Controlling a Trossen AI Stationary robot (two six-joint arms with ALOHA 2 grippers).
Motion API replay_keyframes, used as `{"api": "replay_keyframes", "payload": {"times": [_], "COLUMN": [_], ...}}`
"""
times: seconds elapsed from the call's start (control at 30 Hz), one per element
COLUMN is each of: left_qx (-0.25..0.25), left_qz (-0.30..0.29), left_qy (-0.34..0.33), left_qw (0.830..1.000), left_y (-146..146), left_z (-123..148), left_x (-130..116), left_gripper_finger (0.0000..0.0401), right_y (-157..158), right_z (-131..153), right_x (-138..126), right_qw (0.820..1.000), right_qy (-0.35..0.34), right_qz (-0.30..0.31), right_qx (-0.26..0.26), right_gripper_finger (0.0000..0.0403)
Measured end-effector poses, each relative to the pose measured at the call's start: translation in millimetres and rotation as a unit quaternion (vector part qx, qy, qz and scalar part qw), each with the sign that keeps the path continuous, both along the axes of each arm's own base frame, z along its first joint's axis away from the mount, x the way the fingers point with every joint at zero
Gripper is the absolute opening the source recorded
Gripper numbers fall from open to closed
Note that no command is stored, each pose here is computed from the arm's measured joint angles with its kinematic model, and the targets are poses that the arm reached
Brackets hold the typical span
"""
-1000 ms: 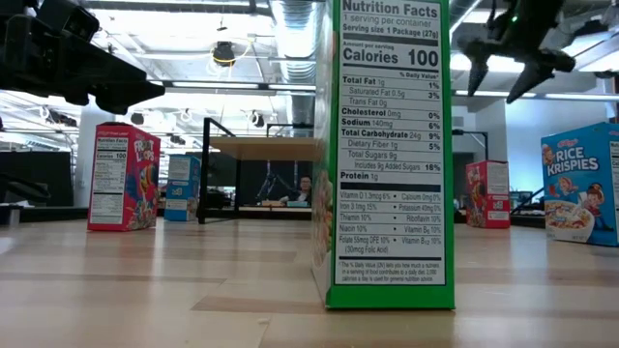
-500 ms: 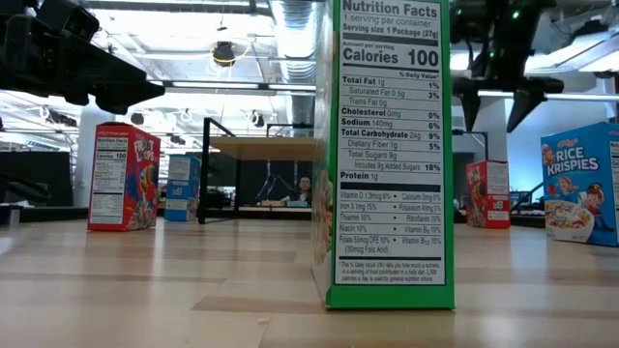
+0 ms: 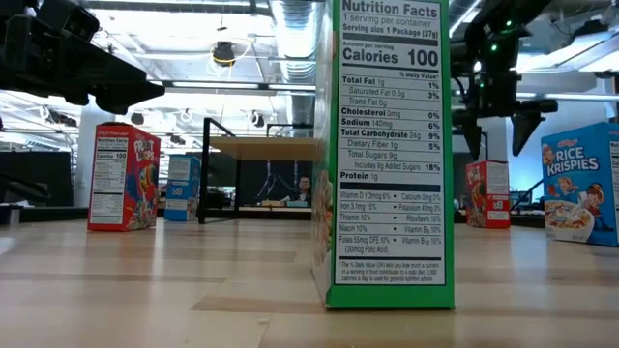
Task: Stack cereal on shelf
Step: Put the top red cereal box on the shelf
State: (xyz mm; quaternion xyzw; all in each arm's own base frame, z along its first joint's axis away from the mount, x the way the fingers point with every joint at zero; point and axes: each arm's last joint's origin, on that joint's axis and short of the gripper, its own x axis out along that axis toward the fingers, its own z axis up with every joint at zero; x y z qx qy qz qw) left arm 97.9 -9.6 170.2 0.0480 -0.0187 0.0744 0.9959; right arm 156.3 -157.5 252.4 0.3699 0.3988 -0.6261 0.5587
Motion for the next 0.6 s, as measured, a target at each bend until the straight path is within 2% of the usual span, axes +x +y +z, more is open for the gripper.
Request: {"api": "replay_keyframes", "payload": {"times": [0.43,0.6], "left_qx": [0.0,0.0], "left_qz": [0.0,0.0], "left_qy": [0.0,0.0], "left_qw": [1.0,1.0], "left_y": [0.0,0.0], "left_z": [0.1,0.0], "left_x": [0.0,0.0], "left_gripper_finger": [0.0263,0.0263], "right_y": [-16.0,-17.2], "right_z": [-20.0,-24.0], "right_x": [3.2,5.5], "right_qw": [0.998,0.997], "right_qy": [0.024,0.024], "right_qz": [0.018,0.028], "right_qx": [0.056,0.069], "right_gripper_finger": [0.0377,0.034]}}
